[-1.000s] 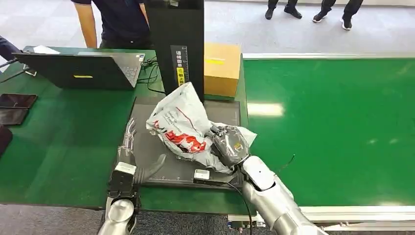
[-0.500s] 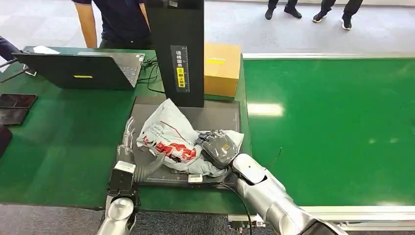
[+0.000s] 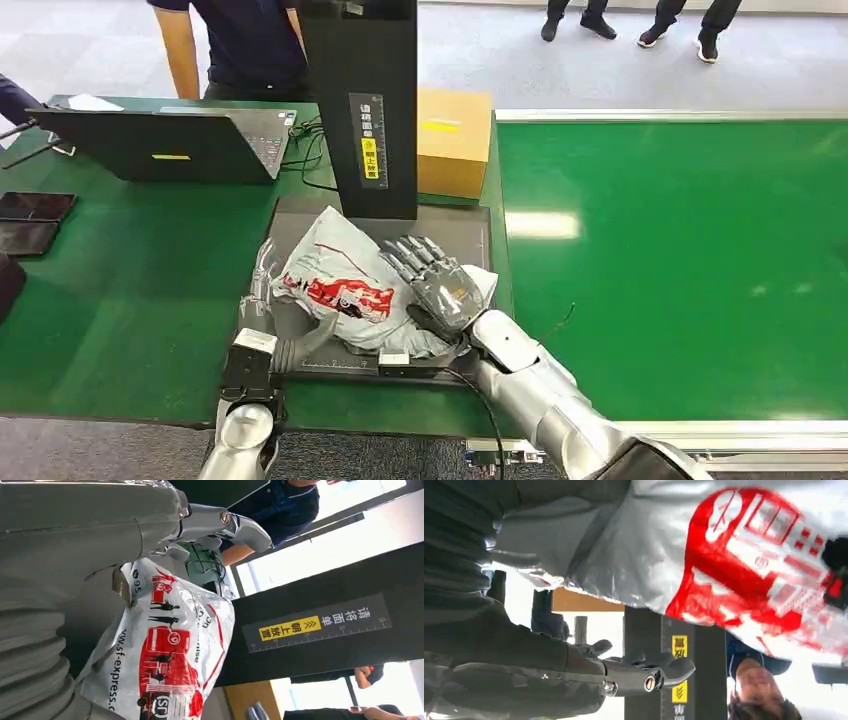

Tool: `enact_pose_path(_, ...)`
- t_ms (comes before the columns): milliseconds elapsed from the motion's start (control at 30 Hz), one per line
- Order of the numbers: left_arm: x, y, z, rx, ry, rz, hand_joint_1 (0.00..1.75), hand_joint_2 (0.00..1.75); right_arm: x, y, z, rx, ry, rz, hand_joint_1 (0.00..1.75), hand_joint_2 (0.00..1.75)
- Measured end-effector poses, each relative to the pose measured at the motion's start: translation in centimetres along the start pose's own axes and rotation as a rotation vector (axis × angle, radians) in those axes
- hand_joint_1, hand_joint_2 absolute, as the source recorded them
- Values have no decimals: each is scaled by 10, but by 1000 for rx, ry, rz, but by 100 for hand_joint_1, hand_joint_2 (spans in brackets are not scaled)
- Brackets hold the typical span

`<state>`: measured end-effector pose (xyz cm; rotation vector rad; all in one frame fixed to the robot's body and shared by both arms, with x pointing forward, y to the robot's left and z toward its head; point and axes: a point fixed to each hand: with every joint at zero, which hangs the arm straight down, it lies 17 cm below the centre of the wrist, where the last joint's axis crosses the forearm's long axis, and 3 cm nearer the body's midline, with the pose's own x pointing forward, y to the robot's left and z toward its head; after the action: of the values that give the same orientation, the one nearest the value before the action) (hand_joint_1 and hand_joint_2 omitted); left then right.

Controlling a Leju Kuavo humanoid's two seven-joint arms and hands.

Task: Moved the parcel from conveyor to table for the left to box.

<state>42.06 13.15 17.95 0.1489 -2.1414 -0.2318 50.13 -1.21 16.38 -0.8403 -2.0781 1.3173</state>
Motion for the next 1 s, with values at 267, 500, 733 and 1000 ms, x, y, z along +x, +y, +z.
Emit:
enact_pose_path(267,-1,2,0,10,1,-5,0,175,-4,-13,9,-89,26,-289,0,175)
enact_pose_path(500,-1,3,0,12,1,-9,0,175,-16,-26,14,-141,93,-519,0,175)
enact_pose_path(733,-4,7,3,20,7,-20,0,175,-30,-48,24,-227,125,-578,0,175)
enact_pose_path(1000,-7,10,7,19,9,-59,0,175,-49,-89,50,-403,169,-651,0,175)
